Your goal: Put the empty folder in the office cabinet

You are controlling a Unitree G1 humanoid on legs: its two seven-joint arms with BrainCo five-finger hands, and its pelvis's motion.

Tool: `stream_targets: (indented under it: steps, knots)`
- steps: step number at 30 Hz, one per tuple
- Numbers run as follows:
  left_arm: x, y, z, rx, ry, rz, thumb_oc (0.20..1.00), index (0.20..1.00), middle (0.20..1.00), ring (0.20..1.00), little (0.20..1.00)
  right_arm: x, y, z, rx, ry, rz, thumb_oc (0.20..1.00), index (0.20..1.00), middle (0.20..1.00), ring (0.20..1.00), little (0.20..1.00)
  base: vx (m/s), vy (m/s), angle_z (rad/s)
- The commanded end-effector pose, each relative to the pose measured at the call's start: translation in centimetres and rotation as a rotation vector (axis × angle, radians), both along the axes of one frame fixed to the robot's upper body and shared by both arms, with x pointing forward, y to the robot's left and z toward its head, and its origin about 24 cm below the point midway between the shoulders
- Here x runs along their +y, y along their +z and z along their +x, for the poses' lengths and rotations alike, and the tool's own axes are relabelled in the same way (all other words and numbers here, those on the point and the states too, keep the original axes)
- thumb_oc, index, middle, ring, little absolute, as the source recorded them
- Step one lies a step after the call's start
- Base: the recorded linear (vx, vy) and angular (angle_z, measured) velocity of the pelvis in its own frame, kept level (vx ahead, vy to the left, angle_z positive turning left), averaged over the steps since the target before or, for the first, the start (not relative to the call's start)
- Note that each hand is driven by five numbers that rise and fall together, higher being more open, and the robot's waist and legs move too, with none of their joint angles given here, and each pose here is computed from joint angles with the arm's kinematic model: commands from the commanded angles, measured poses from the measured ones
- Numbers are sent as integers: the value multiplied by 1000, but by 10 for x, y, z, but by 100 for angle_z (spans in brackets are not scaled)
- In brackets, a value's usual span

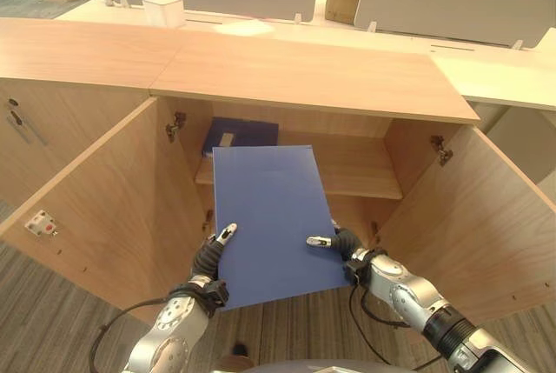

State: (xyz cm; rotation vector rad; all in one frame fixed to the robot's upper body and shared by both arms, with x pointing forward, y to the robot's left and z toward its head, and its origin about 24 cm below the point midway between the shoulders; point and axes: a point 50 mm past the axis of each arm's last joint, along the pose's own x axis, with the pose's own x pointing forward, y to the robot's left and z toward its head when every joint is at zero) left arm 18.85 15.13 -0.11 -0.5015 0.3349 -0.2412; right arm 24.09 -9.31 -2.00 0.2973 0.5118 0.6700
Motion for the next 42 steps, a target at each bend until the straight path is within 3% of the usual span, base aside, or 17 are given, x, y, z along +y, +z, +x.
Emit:
stream_targets:
  steps: [1,8,21,30,42]
  knots:
    - [-28,39,17,-221,-140,-69,200,200,200,200,200,29,11,4,-39,64,67,1000,1000,1000,1000,1000,0,0,0]
    - [-30,37,16,-202,-140,-83,200,200,200,200,200,25,8,6,-22,0,71,1000,1000,1000,1000,1000,0,0,0]
    - [-32,27,8,-131,-146,-109,200,200,200,200,200,-9,-10,36,79,-344,12,1000,1000,1000,1000,1000,0,0,0]
    - [-33,26,4,-109,-155,-126,200,200,200,200,200,-24,-8,56,98,-461,-18,1000,1000,1000,1000,1000,0,0,0]
    - [-32,23,1,-85,-154,-130,200,200,200,200,200,-65,-21,67,209,-673,-92,1000,1000,1000,1000,1000,0,0,0]
